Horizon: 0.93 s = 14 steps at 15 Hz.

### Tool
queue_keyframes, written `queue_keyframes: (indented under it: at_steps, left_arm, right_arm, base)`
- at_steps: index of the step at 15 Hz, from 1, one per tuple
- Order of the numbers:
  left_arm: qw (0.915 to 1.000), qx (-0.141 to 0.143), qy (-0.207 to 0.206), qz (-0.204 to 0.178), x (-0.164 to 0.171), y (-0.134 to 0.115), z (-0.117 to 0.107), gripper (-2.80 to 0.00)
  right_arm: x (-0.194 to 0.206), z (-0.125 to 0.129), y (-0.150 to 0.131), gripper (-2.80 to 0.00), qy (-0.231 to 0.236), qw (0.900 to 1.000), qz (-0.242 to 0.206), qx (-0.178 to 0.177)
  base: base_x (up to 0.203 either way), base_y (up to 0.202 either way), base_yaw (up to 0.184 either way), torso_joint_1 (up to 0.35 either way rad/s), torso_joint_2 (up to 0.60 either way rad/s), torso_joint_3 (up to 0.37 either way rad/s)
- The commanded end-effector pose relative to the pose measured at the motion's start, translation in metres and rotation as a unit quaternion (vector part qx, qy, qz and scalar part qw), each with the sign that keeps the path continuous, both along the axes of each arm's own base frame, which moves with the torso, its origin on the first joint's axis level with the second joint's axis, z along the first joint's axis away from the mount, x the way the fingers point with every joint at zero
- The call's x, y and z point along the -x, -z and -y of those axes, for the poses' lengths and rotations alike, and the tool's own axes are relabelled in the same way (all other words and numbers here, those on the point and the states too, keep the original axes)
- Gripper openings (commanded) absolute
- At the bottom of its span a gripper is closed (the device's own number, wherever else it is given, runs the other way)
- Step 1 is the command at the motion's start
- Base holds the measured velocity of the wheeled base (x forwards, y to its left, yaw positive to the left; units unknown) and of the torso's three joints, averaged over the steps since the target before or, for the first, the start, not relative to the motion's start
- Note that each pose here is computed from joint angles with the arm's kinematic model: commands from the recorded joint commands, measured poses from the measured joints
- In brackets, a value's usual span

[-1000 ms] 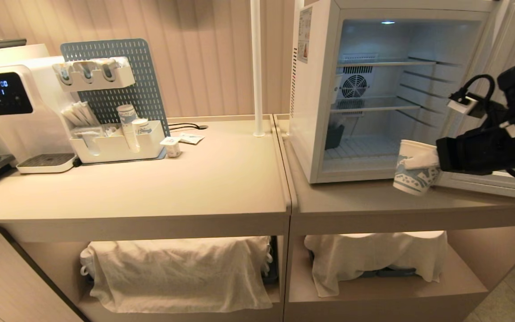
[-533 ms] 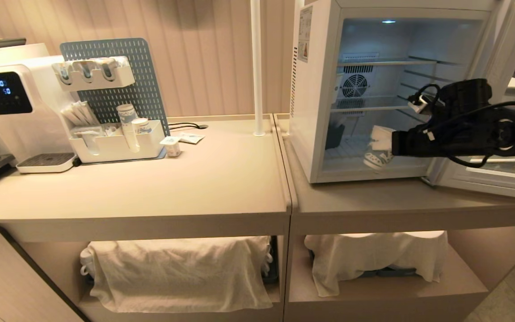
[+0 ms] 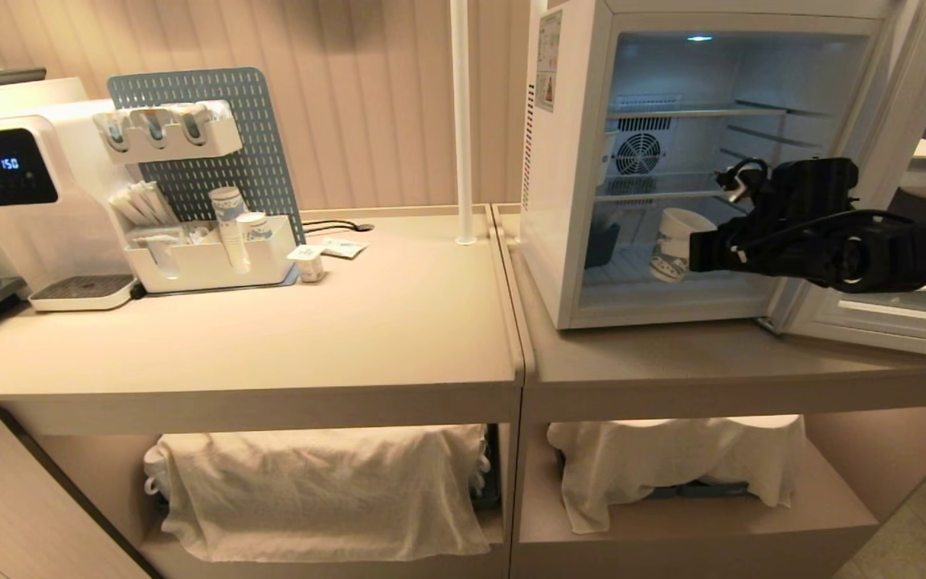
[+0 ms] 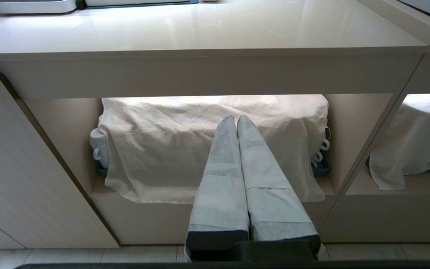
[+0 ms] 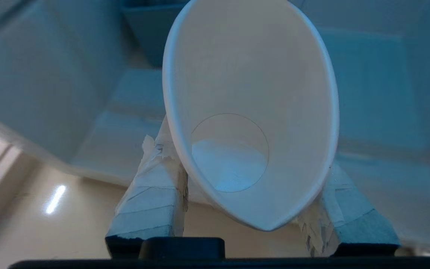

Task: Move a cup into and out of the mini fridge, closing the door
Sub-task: Put the paper cup in the freezer

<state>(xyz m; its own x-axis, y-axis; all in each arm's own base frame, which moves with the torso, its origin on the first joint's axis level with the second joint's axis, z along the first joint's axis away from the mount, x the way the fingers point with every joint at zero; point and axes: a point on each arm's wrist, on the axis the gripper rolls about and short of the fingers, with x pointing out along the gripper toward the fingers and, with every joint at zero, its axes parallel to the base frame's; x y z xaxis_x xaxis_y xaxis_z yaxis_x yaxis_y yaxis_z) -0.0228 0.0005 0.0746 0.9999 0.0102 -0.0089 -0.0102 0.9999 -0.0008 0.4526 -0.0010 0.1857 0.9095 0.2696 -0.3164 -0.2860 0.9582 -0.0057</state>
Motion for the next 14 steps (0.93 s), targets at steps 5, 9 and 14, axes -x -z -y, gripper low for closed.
queue_keyframes:
  at_steps: [5,9,14]
  left_arm:
    - [1.0000,0.000,0.000,-0.001,0.000,0.000,0.000,-2.80]
    - [1.0000,0.000,0.000,-0.001,0.000,0.000,0.000,-2.80]
    - [1.0000,0.000,0.000,-0.001,0.000,0.000,0.000,-2.80]
  right_arm:
    - [-0.023,0.008,0.010,-2.80,0.009,1.000,0.022,0.007]
    - [-0.032,0.008,0.023,-2.80,0.010,1.000,0.021,0.017]
    - [-0.055,0.006,0.026,-2.80,0.013,0.998,0.046,0.027]
  base:
    - [0.000,0.000,0.000,0.000,0.00,0.000]
    - [0.000,0.000,0.000,0.000,0.00,0.000]
    - [0.000,0.000,0.000,0.000,0.00,0.000]
